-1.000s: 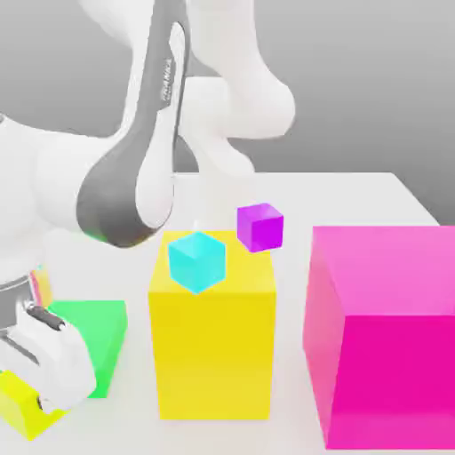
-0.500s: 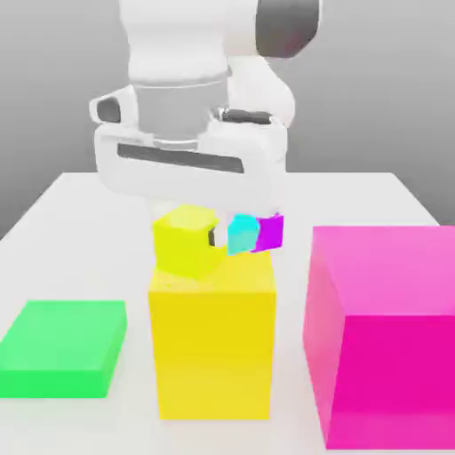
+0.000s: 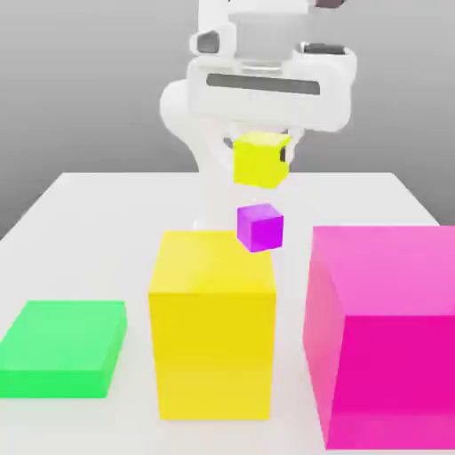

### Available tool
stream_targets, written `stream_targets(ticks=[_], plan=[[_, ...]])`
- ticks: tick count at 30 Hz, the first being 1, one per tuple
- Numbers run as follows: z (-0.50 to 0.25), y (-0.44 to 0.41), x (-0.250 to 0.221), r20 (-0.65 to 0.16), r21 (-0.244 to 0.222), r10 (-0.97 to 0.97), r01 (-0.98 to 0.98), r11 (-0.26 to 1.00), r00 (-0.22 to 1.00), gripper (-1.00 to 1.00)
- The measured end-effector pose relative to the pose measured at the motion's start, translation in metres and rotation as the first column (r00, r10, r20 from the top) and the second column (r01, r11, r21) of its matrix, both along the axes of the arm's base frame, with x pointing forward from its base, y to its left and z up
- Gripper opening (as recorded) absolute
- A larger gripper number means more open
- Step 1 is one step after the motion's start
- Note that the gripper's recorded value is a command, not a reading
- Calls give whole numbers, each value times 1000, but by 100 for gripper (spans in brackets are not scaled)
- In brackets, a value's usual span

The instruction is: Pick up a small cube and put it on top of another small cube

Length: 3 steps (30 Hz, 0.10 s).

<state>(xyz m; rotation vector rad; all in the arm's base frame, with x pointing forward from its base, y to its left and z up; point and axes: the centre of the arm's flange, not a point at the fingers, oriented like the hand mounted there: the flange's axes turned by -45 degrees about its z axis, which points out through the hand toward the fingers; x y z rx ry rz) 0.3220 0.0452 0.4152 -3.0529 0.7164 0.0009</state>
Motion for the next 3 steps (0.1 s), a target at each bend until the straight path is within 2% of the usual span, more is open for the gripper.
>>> stream_targets(ticks=[3], plan=[[0,0,0,0,0,0,0,1000,1000,100]])
